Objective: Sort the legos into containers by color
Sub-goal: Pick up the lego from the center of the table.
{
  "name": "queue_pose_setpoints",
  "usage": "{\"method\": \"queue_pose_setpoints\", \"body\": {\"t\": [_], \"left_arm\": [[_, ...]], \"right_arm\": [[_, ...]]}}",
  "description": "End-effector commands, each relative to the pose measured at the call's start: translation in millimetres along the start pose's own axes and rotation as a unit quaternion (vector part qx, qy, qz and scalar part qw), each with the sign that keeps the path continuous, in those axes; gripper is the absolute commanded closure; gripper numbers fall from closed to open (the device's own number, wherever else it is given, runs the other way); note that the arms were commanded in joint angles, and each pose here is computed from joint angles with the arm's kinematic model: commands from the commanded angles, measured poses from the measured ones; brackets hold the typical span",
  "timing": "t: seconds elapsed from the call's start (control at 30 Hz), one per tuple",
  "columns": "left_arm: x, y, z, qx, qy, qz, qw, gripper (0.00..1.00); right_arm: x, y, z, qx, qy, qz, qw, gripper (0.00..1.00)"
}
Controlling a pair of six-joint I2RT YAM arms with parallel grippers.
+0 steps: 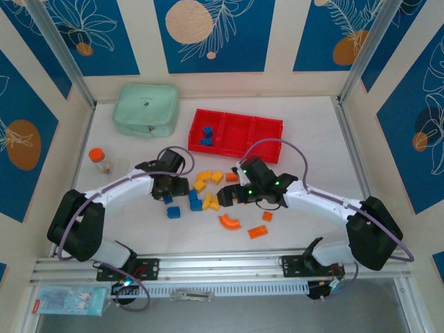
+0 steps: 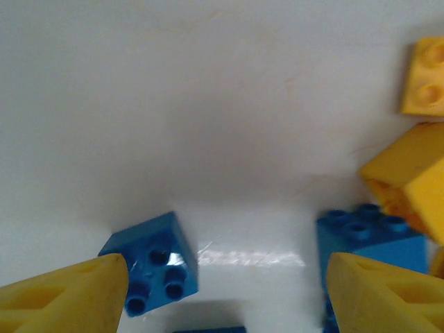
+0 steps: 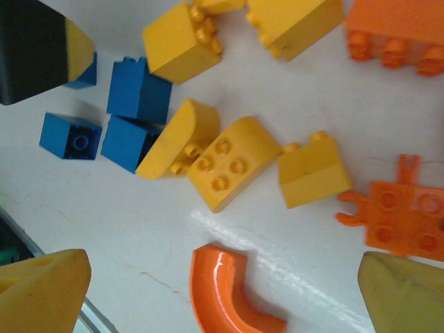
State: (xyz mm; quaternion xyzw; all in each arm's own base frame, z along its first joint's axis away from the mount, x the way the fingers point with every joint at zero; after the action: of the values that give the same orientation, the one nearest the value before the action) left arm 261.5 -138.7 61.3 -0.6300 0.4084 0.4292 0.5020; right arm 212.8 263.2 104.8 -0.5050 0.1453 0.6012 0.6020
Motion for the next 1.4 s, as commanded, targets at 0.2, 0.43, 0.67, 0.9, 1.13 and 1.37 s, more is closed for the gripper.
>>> {"method": "queue_pose_setpoints", "body": {"t": [0.2, 0.43, 0.67, 0.9, 1.13, 1.37], "left_arm": [[13.0, 11.3, 22.3, -0.058, -0.037, -0.016, 0.998, 0.22], [24.7, 12.7, 20.6, -0.061, -0.036, -0.01, 0.997, 0.31], [32.0, 11.7, 22.2, -0.057, -0.048, -0.008, 0.997, 0.44], [32.8, 12.7, 23.7, -0.052, -0.051, -0.008, 0.997, 0.57], [24.2, 8.2, 22.2, -0.043, -0.046, -0.018, 0.998, 0.67], [-5.3, -18.4, 3.5, -0.017, -0.023, -0.045, 0.999, 0.7]], "right_arm": [[19.0, -0.8, 23.0, -0.024, -0.002, 0.011, 1.0, 0.01], [22.3, -5.3, 24.5, -0.026, 0.0, 0.008, 1.0, 0.01], [21.9, -7.9, 23.5, -0.029, 0.006, 0.007, 1.0, 0.01], [21.7, -10.6, 22.6, -0.023, 0.001, 0.004, 1.0, 0.01], [11.9, -19.8, 22.0, -0.023, -0.004, -0.016, 1.0, 0.01], [-13.3, -35.2, 8.1, -0.003, 0.002, -0.049, 0.999, 0.01]]}}
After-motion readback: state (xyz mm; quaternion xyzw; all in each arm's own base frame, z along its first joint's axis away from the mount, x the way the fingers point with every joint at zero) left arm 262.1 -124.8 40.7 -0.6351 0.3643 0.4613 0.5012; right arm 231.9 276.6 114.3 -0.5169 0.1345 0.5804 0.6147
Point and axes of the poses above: each hand's point on the last joint's axis, 136 mm out from that joint toward the fingers, its own x axis out along the fingers, its own z axis along the line the jaws close on, y = z × x, the point moved 1 cm from there along -x, back along the fingers, and after that the axes turned 2 degrees about -x, right-handed, at the moved point
